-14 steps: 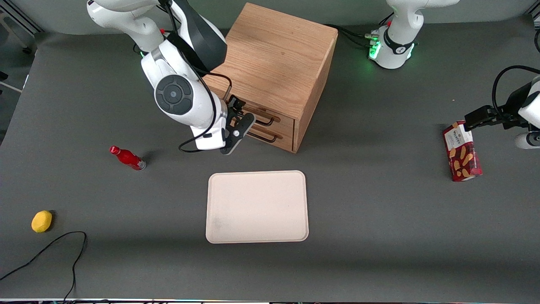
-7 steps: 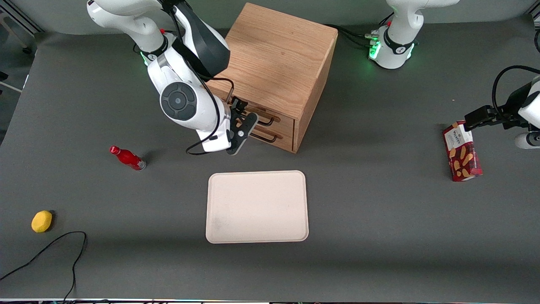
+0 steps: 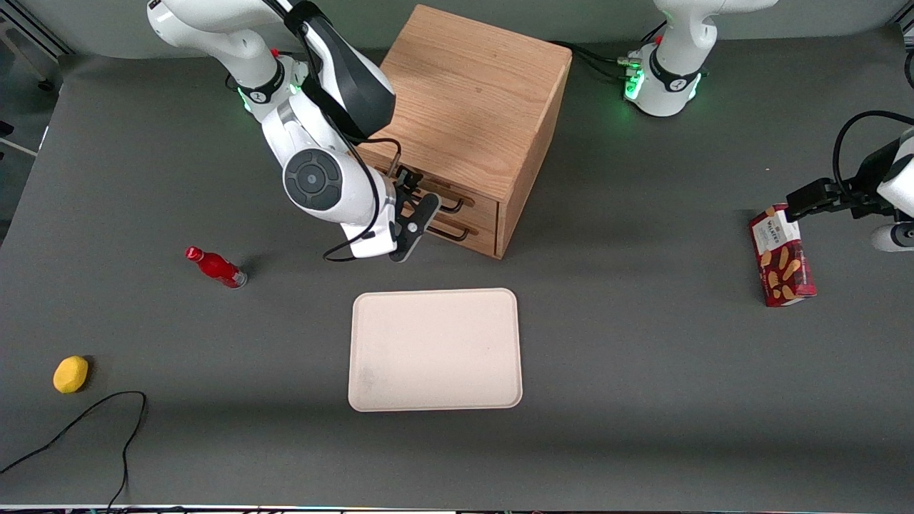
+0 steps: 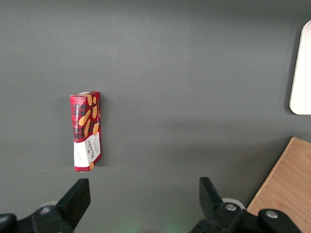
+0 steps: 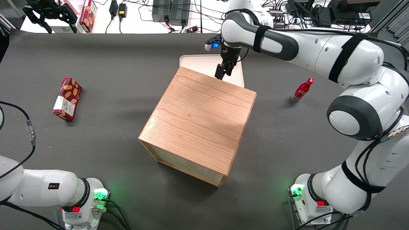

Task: Open upper drawer

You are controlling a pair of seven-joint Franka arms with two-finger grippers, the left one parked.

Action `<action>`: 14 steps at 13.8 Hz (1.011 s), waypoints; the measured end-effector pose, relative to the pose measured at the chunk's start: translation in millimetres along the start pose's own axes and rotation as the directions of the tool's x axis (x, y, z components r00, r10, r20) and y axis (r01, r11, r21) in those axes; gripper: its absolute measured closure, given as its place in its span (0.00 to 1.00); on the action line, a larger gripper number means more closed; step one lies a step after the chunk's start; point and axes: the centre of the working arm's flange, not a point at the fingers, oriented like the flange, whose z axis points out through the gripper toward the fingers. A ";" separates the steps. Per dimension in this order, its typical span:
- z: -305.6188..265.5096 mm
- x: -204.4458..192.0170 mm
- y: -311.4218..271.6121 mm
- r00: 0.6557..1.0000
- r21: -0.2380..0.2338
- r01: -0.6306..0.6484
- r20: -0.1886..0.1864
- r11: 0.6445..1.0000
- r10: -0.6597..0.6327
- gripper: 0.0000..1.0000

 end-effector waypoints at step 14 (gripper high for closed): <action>21.4 3.5 7.2 0.999 -0.005 0.038 -0.037 0.999 -0.039 0.00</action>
